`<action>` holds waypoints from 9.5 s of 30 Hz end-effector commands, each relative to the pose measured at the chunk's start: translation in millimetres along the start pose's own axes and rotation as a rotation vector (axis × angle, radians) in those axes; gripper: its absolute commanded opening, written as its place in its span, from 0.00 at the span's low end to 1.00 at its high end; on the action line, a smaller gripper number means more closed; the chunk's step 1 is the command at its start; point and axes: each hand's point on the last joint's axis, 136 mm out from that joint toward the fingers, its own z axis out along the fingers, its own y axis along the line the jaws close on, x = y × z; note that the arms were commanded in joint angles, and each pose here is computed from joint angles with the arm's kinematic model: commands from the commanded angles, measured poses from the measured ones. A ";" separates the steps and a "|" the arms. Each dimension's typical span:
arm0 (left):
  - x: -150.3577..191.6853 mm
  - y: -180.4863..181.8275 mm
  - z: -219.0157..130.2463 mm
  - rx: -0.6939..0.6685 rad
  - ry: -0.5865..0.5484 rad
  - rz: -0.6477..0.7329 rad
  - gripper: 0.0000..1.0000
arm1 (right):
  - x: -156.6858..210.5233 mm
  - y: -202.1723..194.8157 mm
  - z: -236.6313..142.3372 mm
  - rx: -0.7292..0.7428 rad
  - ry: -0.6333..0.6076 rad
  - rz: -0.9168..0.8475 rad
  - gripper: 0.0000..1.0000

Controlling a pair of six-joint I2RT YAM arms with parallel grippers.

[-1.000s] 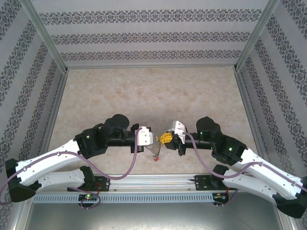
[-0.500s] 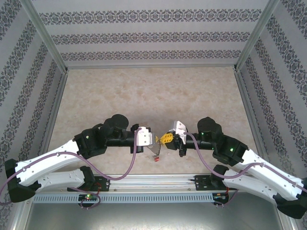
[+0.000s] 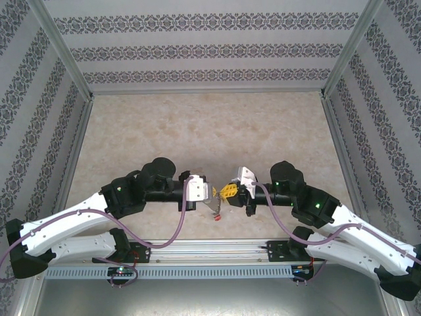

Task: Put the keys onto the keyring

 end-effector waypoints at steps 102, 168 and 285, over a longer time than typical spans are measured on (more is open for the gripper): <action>-83.6 -19.6 -47.0 0.122 -0.388 0.026 0.00 | -28.3 42.8 -23.1 -0.135 -0.261 -0.250 0.32; -21.2 18.9 -3.8 -0.009 0.011 -0.096 0.37 | 0.0 -22.1 -16.6 0.156 0.296 -0.118 0.00; -53.5 7.2 -19.5 0.144 -0.348 -0.103 0.00 | -18.3 8.0 -4.2 -0.095 0.022 0.021 0.00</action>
